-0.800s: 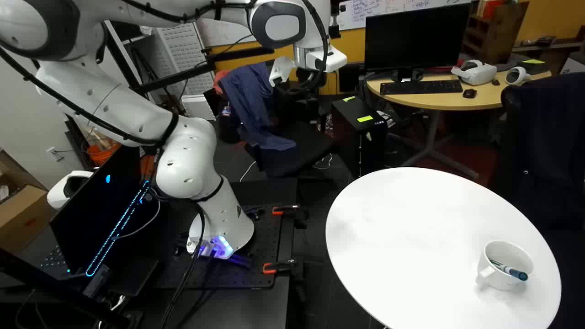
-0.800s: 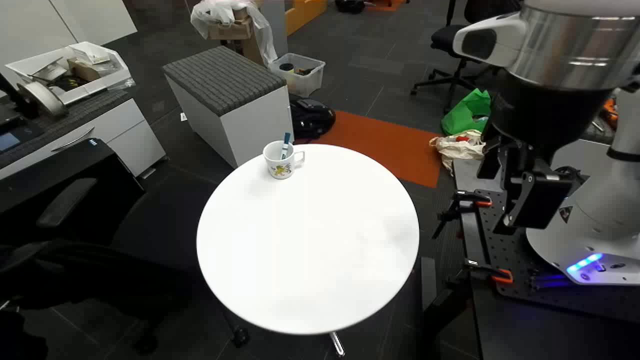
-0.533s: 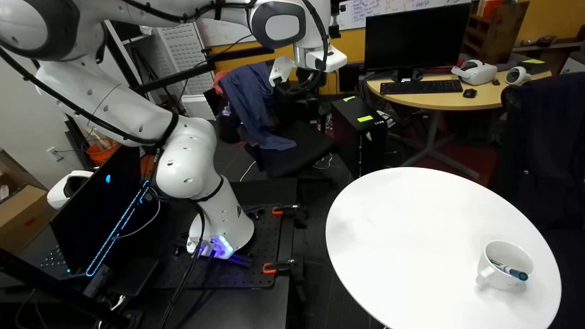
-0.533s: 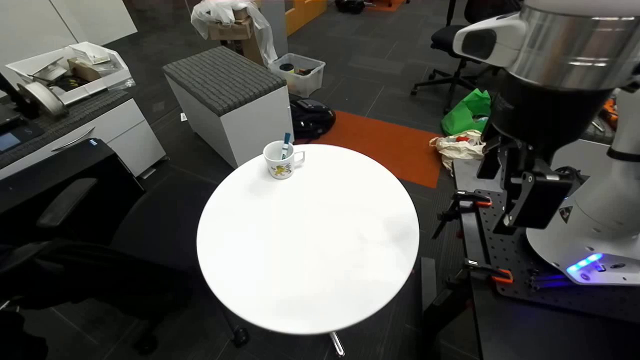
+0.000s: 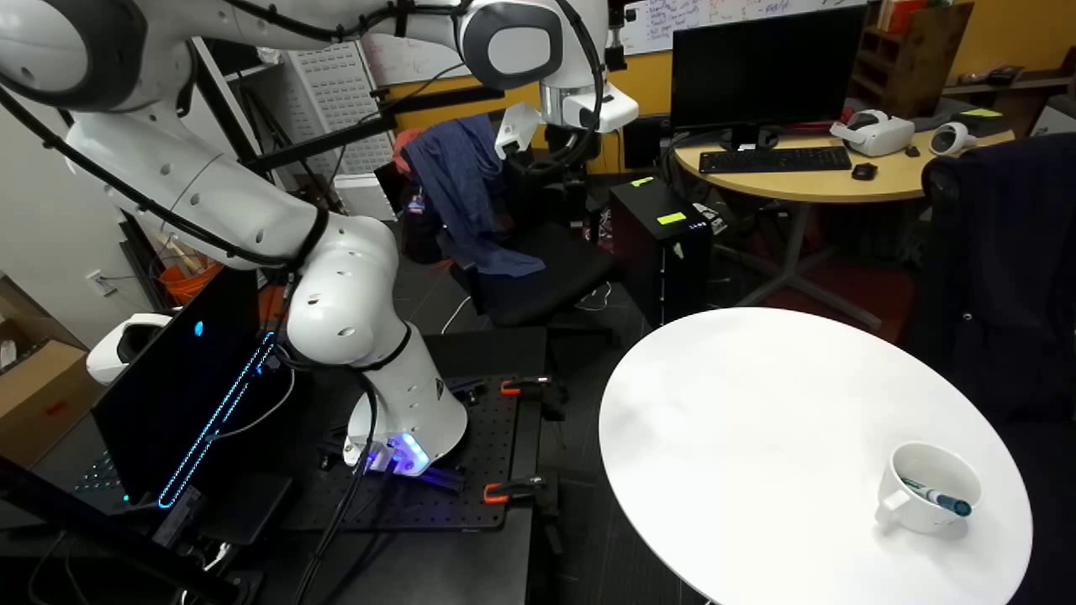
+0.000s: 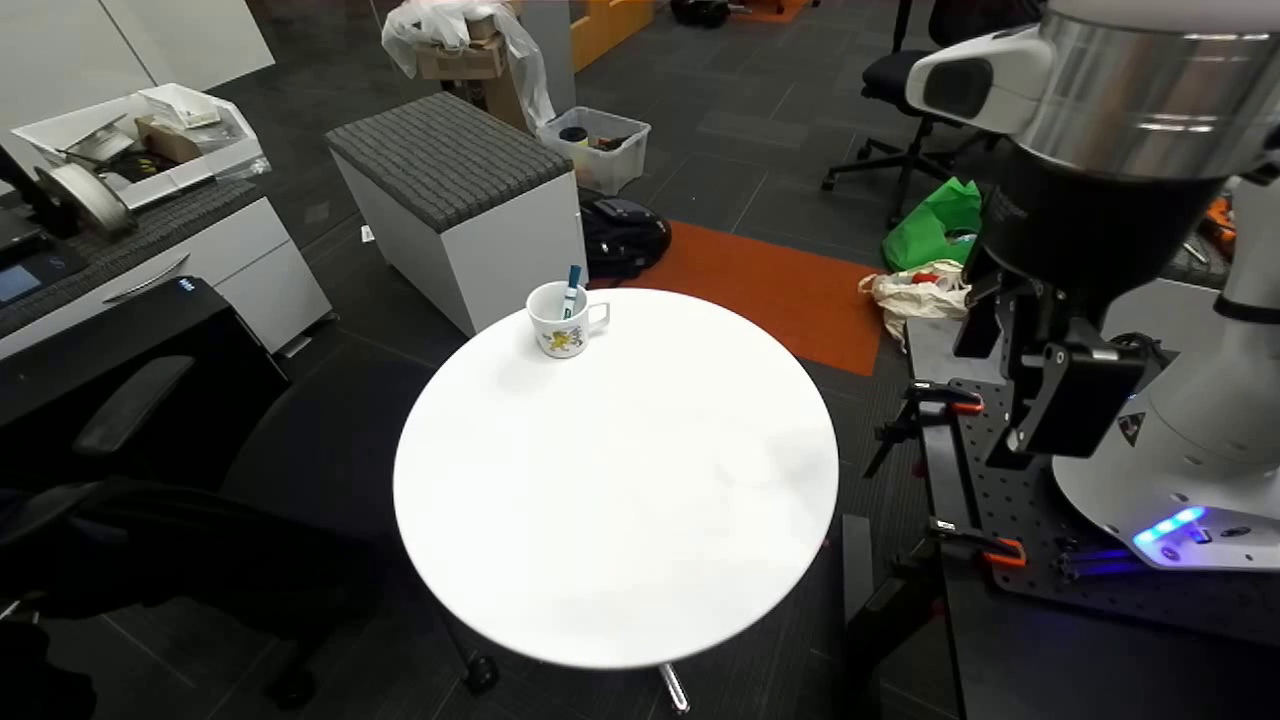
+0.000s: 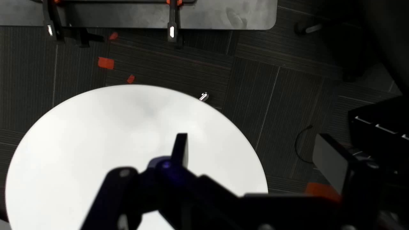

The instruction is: Take the marker from the cup and put it on the table

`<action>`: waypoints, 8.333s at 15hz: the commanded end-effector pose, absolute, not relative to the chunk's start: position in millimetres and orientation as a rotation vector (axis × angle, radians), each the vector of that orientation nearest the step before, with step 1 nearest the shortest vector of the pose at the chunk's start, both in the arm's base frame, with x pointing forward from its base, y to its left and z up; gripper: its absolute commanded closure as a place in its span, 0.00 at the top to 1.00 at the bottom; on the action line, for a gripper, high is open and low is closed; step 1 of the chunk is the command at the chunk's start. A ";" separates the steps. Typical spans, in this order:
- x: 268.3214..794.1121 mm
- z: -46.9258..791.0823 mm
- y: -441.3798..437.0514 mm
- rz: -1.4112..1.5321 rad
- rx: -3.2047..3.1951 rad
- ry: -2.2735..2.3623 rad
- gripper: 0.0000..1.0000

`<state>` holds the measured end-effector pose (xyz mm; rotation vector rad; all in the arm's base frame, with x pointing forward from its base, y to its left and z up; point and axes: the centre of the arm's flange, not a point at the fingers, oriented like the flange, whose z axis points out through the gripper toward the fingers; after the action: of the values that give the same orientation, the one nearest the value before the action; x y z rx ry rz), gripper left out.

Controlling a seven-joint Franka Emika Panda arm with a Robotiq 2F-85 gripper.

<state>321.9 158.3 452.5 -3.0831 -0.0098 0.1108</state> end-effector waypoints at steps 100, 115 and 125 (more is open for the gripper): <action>690.6 237.0 -82.7 -1.049 -2.492 2.453 1.00; 722.0 199.6 -97.2 -1.032 -2.488 2.546 1.00; 734.2 187.4 -97.6 -1.046 -2.517 2.523 1.00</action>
<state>720.9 -98.4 185.9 -2.4845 2.5111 -1.0616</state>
